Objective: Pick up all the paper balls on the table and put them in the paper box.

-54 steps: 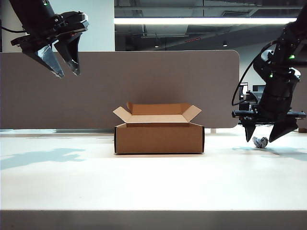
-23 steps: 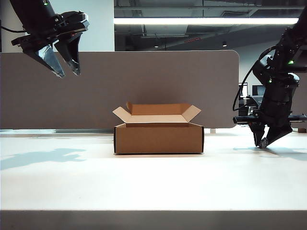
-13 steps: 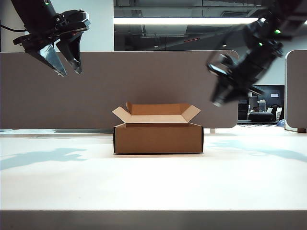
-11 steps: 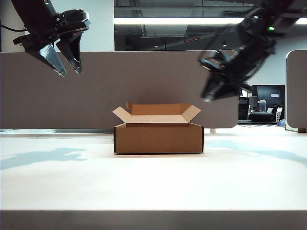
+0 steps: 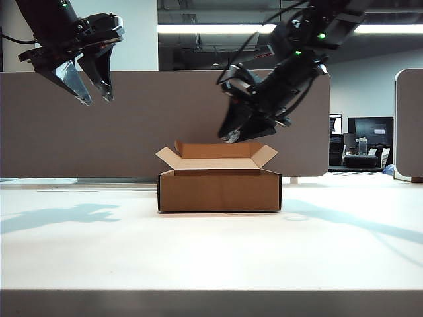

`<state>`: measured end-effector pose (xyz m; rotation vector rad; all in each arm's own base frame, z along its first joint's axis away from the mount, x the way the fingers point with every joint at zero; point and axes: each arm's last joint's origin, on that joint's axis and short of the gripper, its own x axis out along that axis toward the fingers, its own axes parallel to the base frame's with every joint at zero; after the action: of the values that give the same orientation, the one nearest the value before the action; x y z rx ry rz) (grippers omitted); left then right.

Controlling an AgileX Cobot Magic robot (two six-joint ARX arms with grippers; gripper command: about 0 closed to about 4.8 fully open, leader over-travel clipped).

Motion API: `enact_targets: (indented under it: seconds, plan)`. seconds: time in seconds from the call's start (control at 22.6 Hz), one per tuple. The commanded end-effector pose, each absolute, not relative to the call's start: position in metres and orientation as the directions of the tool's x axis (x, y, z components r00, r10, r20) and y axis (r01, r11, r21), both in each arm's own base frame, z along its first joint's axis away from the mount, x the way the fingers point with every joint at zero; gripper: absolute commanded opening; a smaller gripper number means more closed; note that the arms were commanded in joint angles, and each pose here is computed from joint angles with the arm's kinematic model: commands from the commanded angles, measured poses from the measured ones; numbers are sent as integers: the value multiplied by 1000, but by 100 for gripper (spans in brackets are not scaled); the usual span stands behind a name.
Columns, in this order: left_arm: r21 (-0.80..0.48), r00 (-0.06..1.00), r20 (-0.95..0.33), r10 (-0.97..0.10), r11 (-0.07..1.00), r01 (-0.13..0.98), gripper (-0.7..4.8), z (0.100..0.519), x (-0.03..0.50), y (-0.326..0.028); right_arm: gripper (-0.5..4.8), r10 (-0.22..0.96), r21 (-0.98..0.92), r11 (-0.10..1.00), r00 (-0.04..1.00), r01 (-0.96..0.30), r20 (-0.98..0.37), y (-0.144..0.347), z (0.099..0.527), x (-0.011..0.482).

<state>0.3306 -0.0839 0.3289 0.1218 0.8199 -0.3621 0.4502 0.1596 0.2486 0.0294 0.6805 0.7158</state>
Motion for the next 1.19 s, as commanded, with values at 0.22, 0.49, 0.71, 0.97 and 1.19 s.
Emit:
enact_targets:
  seconds: [0.22,0.49,0.71,0.97,1.19]
  plan:
    - [-35,612,-743,-269,930,366,214,329,328,-83,316,595,196,770,573,-607,-563,175,254,445]
    - [-97,590,-727,-351,903,419,82,332,326,-85,277,560,194,797,580,-571,-592,168,264,438]
    - [-99,624,-688,-371,899,426,44,351,311,-82,97,439,101,867,652,-488,-619,154,294,422]
    - [-70,696,-610,-379,901,429,-5,382,281,-75,10,443,87,873,704,-480,-555,139,339,400]
    - [-10,782,-522,-341,919,394,-6,402,215,-57,-2,432,70,879,724,-472,-539,123,388,352]
